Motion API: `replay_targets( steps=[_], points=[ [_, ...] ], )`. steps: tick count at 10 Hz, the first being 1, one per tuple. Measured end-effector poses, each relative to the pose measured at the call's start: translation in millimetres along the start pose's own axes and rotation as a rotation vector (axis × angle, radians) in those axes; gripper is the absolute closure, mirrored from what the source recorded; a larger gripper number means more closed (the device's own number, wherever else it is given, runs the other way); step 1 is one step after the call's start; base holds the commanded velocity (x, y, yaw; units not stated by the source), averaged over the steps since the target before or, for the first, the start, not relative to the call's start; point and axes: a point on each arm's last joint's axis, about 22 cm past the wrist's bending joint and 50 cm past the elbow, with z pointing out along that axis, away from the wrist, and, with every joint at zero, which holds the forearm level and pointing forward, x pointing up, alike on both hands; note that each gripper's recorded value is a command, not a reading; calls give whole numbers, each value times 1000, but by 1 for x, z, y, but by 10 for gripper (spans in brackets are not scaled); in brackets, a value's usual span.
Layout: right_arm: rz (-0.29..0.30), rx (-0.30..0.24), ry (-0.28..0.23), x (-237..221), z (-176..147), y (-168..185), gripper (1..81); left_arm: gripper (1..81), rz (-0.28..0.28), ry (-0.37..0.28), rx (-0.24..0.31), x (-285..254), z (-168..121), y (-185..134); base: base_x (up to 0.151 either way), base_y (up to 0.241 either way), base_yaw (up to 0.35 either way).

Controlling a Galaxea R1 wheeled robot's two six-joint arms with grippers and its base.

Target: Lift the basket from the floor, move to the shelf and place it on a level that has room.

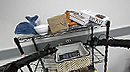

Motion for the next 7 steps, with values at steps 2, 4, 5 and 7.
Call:
replay_targets(
  steps=[2,4,5,7],
  points=[
    [-9,-34,32,10,11,7,811,811,18,24,24,10,11,-2,0,0,0],
    [-20,-66,51,16,22,13,811,811,31,45,70,18,21,-14,0,0,0],
    [-26,-68,53,15,27,10,811,811,37,51,95,21,23,-21,0,0,0],
    [-22,-80,58,15,28,15,811,811,51,68,128,28,25,-30,0,0,0]
  ],
)
